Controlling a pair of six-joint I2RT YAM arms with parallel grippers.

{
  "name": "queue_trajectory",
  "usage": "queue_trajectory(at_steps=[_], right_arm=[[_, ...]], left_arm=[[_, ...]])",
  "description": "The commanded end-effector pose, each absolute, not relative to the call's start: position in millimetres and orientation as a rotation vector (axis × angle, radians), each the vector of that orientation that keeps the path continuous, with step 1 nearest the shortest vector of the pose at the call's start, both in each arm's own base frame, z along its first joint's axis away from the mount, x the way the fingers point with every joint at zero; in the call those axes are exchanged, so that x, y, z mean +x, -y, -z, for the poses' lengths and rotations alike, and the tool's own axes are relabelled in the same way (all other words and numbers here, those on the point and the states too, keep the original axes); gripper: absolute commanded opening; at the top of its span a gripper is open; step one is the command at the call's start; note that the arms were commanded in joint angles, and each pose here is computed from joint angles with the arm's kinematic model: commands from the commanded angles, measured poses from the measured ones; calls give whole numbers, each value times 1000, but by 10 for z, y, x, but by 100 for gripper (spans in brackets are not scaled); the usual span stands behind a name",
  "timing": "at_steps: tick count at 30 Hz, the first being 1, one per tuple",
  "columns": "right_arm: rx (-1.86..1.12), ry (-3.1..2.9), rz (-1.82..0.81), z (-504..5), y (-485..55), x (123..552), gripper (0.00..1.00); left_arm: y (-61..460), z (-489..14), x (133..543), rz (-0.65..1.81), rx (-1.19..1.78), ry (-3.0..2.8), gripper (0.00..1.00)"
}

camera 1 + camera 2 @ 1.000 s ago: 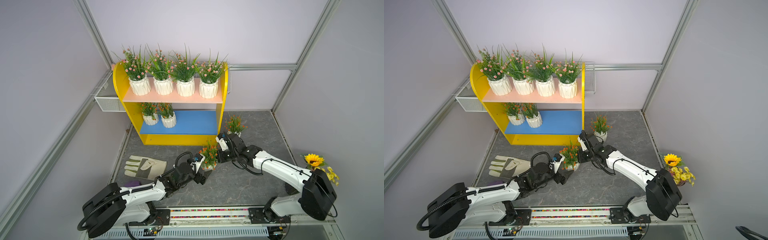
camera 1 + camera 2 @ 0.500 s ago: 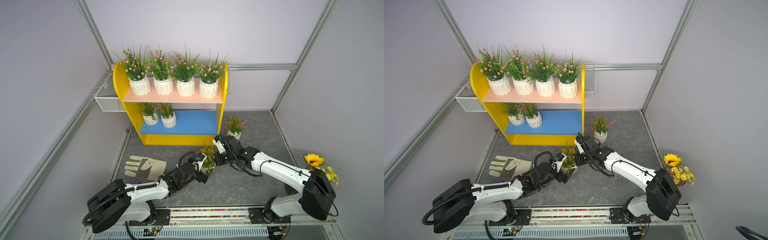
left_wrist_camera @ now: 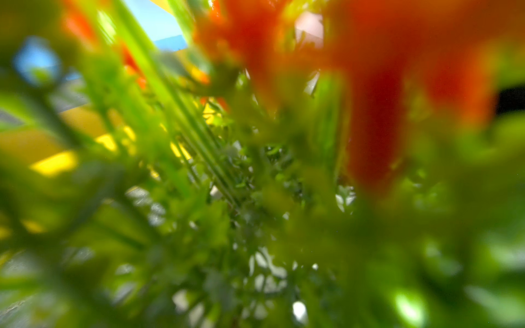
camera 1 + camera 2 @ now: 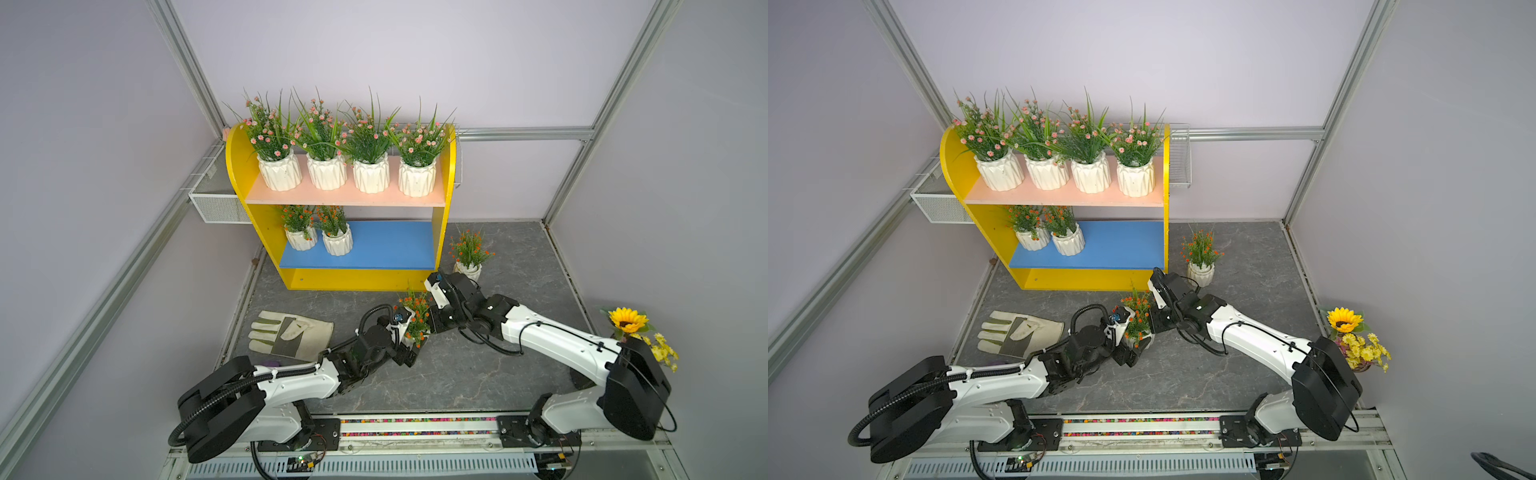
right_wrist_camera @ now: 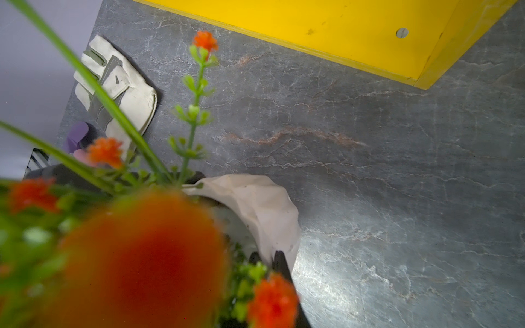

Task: Place the baby's breath potted plants on the rack by color
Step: Pick up the baby's breath potted plant from the center of the board.

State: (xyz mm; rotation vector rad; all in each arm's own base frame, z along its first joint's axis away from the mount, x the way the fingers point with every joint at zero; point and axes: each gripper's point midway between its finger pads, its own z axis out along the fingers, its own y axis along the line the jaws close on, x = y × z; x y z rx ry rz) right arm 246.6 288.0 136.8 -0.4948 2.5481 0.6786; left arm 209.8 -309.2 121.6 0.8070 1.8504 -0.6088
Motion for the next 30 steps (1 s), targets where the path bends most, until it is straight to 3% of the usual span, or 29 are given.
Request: queue_trajectory(at_steps=[1, 22, 27, 30], right_arm=[[-526, -2397, -883, -1787, -3239, 2489, 7], [-509, -2330, -1069, -2010, -3270, 2290, 7], [-501, -2336, -1062, -1974, -3259, 2294, 7], [-492, -2343, -1040, -1934, -3236, 2309, 7]], left_arm=[[3325, -1393, 2006, 709, 872, -1787, 98], [3263, -1412, 2131, 654, 790, -1791, 99], [3259, -1386, 2146, 642, 789, -1801, 86], [3241, -1363, 2164, 627, 778, -1811, 67]])
